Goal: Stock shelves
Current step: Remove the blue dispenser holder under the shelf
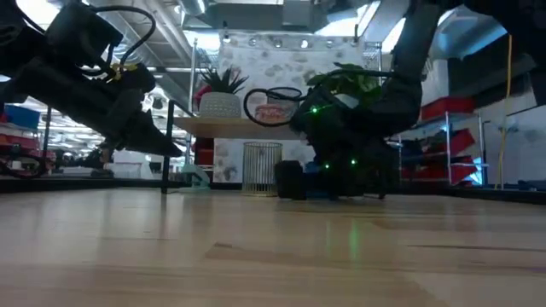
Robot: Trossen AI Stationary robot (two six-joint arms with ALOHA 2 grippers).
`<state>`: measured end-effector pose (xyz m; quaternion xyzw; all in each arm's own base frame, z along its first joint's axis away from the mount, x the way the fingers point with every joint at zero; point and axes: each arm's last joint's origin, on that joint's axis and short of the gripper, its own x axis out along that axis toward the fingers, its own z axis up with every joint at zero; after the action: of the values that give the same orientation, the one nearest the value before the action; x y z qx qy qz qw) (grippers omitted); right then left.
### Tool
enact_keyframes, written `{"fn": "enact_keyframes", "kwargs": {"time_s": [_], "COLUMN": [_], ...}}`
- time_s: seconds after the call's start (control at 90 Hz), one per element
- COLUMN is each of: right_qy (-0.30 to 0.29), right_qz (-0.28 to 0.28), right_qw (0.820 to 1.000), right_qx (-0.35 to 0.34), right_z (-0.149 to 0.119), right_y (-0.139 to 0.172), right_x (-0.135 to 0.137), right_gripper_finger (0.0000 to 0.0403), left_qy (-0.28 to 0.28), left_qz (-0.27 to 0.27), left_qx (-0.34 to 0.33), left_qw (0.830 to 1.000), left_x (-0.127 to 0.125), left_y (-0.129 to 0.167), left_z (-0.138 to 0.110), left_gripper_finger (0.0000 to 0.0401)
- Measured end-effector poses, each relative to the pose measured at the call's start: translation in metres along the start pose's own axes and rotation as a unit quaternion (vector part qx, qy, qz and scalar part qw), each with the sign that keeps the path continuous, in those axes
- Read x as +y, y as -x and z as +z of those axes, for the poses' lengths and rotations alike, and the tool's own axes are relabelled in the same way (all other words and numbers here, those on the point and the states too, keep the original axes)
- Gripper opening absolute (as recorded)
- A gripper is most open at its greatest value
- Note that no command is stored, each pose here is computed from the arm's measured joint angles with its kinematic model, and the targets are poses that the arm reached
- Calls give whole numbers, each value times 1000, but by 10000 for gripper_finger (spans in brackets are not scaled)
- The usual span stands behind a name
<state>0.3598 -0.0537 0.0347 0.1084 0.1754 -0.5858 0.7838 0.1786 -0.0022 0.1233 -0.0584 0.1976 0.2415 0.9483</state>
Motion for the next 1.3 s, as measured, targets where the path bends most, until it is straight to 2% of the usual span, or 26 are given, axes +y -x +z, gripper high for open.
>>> {"fn": "enact_keyframes", "kwargs": {"time_s": [0.244, 0.367, 0.522, 0.744, 1.078, 1.3], "right_qy": [-1, 3, 11, 33, 93, 129], "right_qz": [-2, -6, -10, 5, 17, 103], "right_qw": [1000, 1000, 1000, 999, 994, 982], "right_qx": [-1, -2, -2, 10, 58, 88], "right_z": [1, 0, -1, 0, -5, 0], "right_y": [-1, -1, 3, 19, 85, 151], "right_x": [-1, -1, -2, 1, -9, -10], "right_gripper_finger": [195, 194, 213, 191, 191, 191], "left_qy": [0, 0, 0, 0, 0, 4], "left_qz": [0, 0, 0, -6, -6, -6], "left_qx": [0, 0, 0, 1, 2, 2], "left_qw": [1000, 1000, 1000, 1000, 1000, 1000], "left_x": [0, 0, 0, -1, -1, -1], "left_y": [0, 0, 0, 0, 0, 0], "left_z": [0, 0, 0, 0, 0, 0], "left_gripper_finger": [0, 0, 0, 0, 0, 0]}}
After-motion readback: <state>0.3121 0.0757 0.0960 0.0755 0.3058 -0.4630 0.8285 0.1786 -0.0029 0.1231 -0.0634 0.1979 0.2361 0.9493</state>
